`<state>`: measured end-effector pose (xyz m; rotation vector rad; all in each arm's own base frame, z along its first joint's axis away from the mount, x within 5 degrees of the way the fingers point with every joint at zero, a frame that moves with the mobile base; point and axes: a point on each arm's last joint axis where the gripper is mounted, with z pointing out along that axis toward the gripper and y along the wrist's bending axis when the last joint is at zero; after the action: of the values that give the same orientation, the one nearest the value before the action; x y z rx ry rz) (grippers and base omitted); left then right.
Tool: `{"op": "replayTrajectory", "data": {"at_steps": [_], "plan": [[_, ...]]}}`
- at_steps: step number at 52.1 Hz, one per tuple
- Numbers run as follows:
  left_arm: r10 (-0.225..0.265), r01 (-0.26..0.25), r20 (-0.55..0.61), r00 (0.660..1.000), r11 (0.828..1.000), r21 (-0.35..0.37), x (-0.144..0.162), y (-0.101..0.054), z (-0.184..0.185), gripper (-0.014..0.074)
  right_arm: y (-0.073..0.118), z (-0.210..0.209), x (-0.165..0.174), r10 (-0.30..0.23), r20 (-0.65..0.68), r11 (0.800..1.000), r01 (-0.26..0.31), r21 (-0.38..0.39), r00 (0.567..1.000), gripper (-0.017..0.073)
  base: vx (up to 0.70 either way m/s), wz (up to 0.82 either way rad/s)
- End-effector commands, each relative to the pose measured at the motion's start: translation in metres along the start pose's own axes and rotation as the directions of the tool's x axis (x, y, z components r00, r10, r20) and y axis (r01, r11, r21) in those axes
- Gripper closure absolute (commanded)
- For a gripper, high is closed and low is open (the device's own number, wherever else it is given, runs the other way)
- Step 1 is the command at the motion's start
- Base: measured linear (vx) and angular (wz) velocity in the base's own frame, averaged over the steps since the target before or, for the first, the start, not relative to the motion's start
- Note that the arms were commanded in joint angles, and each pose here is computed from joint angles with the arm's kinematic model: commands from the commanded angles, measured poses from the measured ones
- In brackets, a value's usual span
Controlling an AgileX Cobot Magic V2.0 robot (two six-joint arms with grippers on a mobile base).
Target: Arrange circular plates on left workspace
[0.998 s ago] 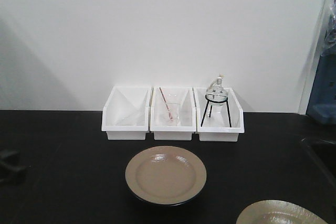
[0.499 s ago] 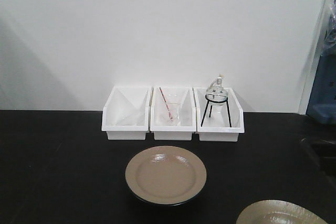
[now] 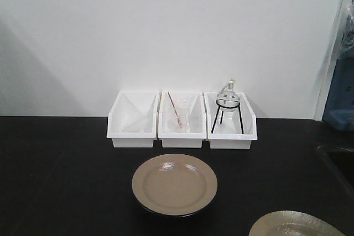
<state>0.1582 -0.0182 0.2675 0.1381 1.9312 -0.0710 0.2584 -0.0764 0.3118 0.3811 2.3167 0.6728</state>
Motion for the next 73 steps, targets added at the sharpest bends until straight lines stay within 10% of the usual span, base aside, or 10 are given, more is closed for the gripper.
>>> {"op": "replayTrajectory", "data": {"at_steps": [1, 26, 31, 40, 61, 73], "plan": [[-0.007, 0.010, 0.136, 0.991, 1.000, -0.024, -0.019, 0.002, -0.004, 0.0600, -0.007, -0.003, -0.012, 0.028, 0.047, 1.000, -0.027, -0.010, 0.999, 0.0503, 0.00, 0.00], [0.009, -0.004, 0.154, 0.988, 0.999, -0.032, -0.021, 0.003, -0.004, 0.0600, -0.080, 0.054, -0.004, -0.002, -0.165, 0.982, 0.033, 0.186, 0.986, -0.0055, 0.00, 0.00], [0.008, -0.003, 0.154, 0.988, 0.999, -0.032, -0.021, 0.003, -0.004, 0.0600, -0.085, 0.055, -0.004, -0.019, -0.172, 0.973, 0.058, 0.225, 0.985, -0.0050, 0.00, 0.00], [0.008, -0.003, 0.154, 0.988, 0.999, -0.032, -0.021, 0.003, -0.004, 0.0600, -0.098, 0.070, 0.005, 0.111, -0.229, 0.971, -0.057, 0.232, 0.967, -0.0024, 0.00, 0.00], [-0.001, 0.006, 0.154, 0.988, 0.999, -0.031, -0.021, 0.003, -0.004, 0.0600, -0.113, 0.114, 0.028, 0.219, -0.406, 0.972, -0.232, 0.017, 0.887, 0.0008, 0.00, 0.00], [-0.001, 0.006, 0.154, 0.988, 0.999, -0.031, -0.021, 0.003, -0.004, 0.0600, -0.112, 0.115, 0.028, 0.229, -0.402, 0.968, -0.249, 0.001, 0.887, 0.0400, 0.00, 0.00]]}}
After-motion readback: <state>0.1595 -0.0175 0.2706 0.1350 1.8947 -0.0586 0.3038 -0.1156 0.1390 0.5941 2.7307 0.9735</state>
